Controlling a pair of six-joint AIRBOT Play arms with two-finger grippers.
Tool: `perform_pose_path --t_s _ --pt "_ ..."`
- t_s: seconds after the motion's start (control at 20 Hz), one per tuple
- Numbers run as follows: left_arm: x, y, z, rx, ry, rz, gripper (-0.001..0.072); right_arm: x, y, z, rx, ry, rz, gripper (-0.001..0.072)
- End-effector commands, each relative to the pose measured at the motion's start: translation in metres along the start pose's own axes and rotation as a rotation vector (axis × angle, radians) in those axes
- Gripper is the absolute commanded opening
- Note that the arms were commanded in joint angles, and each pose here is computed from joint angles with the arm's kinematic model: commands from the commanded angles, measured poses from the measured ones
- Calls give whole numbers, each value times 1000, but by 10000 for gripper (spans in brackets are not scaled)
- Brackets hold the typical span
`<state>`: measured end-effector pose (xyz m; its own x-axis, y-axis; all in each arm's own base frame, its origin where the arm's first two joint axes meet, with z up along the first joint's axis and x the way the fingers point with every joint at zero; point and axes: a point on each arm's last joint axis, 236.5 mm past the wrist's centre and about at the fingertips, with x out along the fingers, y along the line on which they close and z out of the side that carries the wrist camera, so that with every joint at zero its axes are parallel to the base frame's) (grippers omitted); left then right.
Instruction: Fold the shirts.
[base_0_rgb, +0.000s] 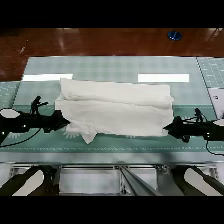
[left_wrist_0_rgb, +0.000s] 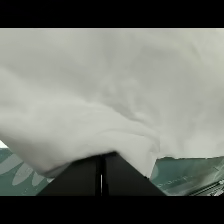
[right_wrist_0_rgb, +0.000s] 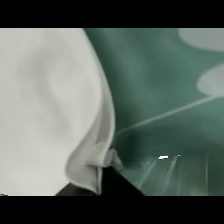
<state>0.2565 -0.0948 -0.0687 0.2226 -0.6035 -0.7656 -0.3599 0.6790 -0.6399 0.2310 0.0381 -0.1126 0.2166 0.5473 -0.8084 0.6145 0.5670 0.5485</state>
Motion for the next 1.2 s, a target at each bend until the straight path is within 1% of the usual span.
perform_pose_path --t_s 0.0,0.1,0.25,0.35,0.45,0.65,0.8,1.0,1.15 --pt "-9 -9 8 41 -8 -14 17 2 21 11 -104 -4 26 30" --pt "-26 -23 24 84 -38 -35 17 -14 38 13 -202 18 42 30" --pt "-63 -50 58 153 -128 -60 17 -46 67 32 -306 -66 53 29" --pt "-84 -70 80 203 -186 -69 17 -64 88 51 -345 -130 67 29" --pt "-89 -88 101 247 -201 -75 17 -77 108 72 -362 -178 91 29" --pt "-61 -113 143 271 -139 -82 17 -78 143 107 -348 -185 187 29" --pt "-26 -121 171 248 -73 -82 17 -59 158 133 -346 -197 198 29" --pt "13 -105 187 175 29 -72 17 -34 166 163 -302 -184 221 30" --pt "29 -88 197 135 32 -60 17 -20 159 179 -270 -192 210 30"
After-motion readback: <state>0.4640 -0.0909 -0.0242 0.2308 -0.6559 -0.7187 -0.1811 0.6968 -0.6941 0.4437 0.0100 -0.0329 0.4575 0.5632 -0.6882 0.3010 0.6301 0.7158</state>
